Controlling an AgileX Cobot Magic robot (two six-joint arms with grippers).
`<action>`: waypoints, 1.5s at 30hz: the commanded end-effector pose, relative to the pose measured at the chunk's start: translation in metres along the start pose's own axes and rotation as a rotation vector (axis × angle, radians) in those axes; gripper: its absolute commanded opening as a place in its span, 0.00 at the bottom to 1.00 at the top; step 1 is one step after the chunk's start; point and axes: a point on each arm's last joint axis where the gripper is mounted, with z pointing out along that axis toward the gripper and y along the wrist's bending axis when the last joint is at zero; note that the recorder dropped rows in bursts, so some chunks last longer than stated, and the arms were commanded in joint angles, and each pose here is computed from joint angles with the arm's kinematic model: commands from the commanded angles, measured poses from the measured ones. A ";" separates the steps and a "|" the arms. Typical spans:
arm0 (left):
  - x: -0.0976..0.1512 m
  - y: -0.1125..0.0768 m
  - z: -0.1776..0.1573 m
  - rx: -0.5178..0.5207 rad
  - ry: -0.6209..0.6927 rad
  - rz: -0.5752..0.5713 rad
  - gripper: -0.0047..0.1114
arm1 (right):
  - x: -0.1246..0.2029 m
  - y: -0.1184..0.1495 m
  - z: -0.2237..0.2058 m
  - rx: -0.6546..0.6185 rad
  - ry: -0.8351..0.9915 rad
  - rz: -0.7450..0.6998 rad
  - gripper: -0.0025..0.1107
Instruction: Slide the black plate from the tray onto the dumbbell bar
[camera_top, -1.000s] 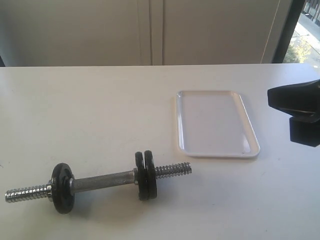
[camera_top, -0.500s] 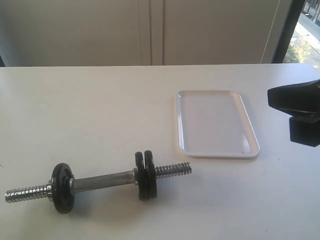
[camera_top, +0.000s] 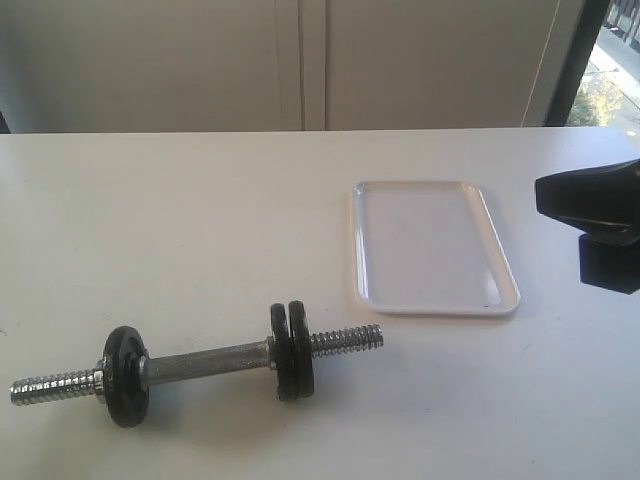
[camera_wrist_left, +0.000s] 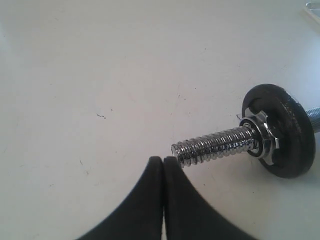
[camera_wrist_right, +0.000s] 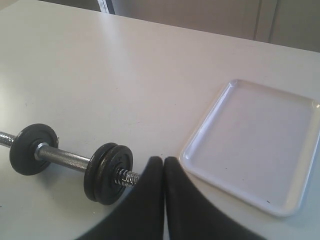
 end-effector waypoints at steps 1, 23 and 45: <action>0.001 -0.001 0.000 0.005 -0.005 -0.013 0.04 | 0.001 -0.001 -0.001 0.008 -0.003 0.006 0.02; 0.000 0.003 0.000 -0.061 -0.014 -0.039 0.04 | 0.001 -0.001 -0.001 0.008 -0.003 0.006 0.02; 0.000 0.003 0.000 -0.061 -0.013 -0.037 0.04 | 0.001 -0.002 -0.001 0.017 0.003 -0.010 0.02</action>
